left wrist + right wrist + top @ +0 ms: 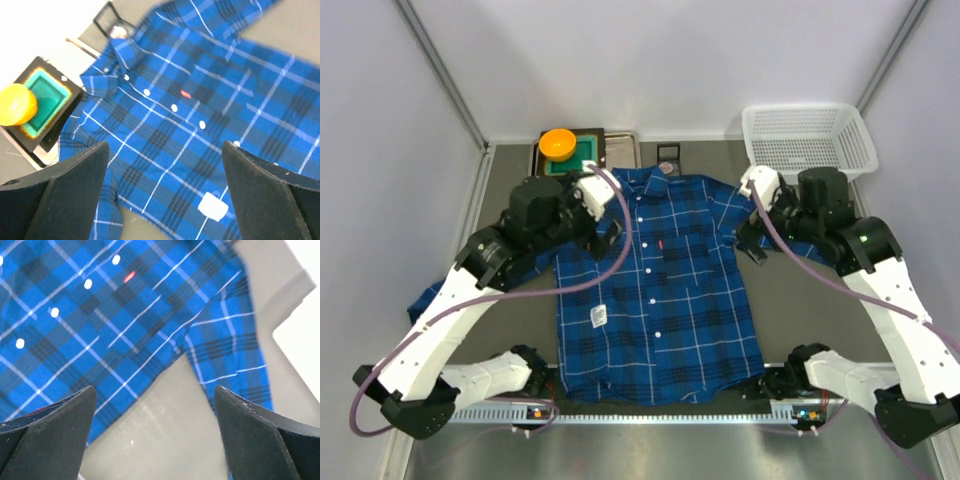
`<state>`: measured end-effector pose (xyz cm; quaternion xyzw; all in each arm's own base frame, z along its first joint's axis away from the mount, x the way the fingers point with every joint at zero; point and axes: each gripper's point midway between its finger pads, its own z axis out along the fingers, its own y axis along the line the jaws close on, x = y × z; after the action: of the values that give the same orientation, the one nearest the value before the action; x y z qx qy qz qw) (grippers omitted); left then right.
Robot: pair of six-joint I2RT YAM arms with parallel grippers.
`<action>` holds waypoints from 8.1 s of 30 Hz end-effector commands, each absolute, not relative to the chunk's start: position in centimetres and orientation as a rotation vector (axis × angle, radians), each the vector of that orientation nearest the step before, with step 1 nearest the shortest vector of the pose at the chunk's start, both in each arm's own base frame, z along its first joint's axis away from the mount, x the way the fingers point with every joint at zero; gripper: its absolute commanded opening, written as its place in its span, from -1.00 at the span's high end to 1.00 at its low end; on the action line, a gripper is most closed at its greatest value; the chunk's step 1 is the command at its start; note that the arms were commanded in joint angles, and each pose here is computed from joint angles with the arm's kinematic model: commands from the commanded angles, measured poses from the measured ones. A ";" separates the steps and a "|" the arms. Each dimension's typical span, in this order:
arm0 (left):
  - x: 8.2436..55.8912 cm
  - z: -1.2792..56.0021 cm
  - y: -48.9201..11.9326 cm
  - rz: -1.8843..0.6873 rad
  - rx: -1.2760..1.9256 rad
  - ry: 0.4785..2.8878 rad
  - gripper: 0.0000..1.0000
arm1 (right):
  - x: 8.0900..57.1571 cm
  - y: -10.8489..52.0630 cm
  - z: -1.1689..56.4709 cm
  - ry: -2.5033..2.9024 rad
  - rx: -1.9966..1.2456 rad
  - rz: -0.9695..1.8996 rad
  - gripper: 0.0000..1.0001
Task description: Pin the brooch onto the clothing
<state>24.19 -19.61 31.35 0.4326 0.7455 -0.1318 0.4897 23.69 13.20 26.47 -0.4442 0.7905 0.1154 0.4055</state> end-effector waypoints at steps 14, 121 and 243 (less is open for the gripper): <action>40.5 31.7 -17.0 -0.770 0.286 1.902 -0.80 | 41.7 24.0 35.8 1.908 -0.656 0.667 -0.76; 46.8 17.2 -10.5 -0.673 0.222 2.201 -0.59 | 60.5 29.0 0.7 2.248 0.489 1.253 0.51; 35.0 28.5 -24.0 -1.586 -0.014 1.784 -0.01 | 31.0 35.3 30.0 0.589 -1.104 -0.426 1.00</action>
<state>35.34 -23.62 27.17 -0.0368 0.7112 -0.6095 0.3483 31.38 34.79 27.00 -0.5495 0.2907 -0.1876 0.7605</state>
